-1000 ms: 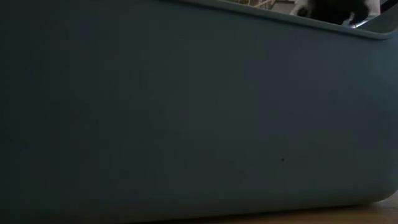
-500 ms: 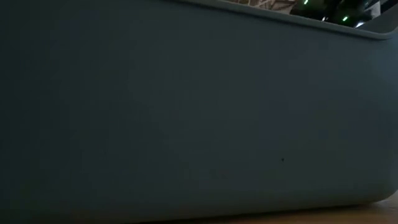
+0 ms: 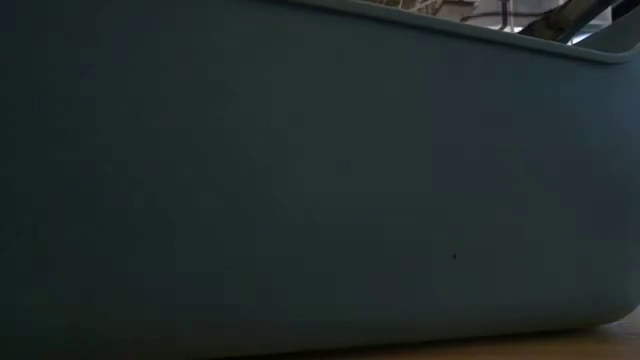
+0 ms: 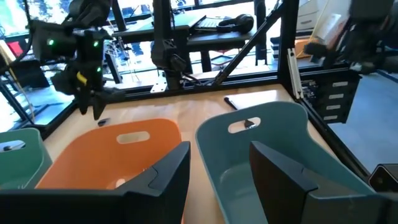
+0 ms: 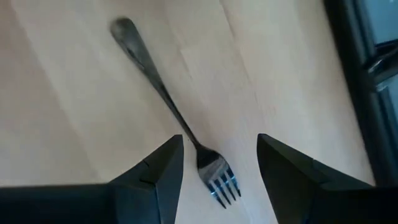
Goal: Sort silverware by color (type)
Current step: Put the black fork into the blue bin
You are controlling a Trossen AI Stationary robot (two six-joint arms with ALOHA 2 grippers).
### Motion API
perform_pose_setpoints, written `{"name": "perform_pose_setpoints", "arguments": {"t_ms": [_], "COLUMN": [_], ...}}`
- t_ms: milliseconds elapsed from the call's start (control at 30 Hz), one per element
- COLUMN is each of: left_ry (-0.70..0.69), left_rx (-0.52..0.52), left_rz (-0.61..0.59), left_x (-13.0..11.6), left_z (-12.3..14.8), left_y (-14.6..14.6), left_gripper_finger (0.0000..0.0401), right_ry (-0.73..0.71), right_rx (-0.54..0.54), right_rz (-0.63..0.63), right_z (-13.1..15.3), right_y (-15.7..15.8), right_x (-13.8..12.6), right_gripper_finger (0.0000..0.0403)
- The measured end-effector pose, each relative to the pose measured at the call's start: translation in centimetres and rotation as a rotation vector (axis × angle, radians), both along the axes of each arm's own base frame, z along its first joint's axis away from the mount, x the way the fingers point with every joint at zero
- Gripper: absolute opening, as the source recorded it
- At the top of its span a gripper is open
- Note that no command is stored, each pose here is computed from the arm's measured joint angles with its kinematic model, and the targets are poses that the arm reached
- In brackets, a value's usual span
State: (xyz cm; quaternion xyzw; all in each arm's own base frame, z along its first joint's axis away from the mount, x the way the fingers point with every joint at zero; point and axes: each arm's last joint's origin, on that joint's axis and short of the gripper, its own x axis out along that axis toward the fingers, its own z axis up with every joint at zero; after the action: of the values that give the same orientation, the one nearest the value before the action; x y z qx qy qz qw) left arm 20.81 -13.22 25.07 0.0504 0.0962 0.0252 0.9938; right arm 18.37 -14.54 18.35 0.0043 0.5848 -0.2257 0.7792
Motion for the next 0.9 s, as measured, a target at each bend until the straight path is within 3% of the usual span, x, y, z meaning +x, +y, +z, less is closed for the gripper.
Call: {"name": "perform_pose_setpoints", "arguments": {"t_ms": [300, 700, 900], "left_ry": [0.001, 0.003, 0.004], "left_rx": [0.001, 0.002, 0.002], "left_rz": [0.0, 0.0, 0.0], "left_x": [0.0, 0.0, 0.0], "left_z": [0.0, 0.0, 0.0], "left_y": [0.0, 0.0, 0.0], "left_gripper_finger": [0.0161, 0.016, 0.016], "right_ry": [0.09, 0.082, 0.087], "right_rx": [0.085, 0.101, 0.125], "right_rz": [-0.018, 0.024, 0.03], "right_z": [-3.8, -4.5, -5.0], "right_y": [-2.3, -2.5, -2.6], "right_x": [0.2, 0.7, 0.8], "right_gripper_finger": [0.019, 0.0189, 0.0138]}}
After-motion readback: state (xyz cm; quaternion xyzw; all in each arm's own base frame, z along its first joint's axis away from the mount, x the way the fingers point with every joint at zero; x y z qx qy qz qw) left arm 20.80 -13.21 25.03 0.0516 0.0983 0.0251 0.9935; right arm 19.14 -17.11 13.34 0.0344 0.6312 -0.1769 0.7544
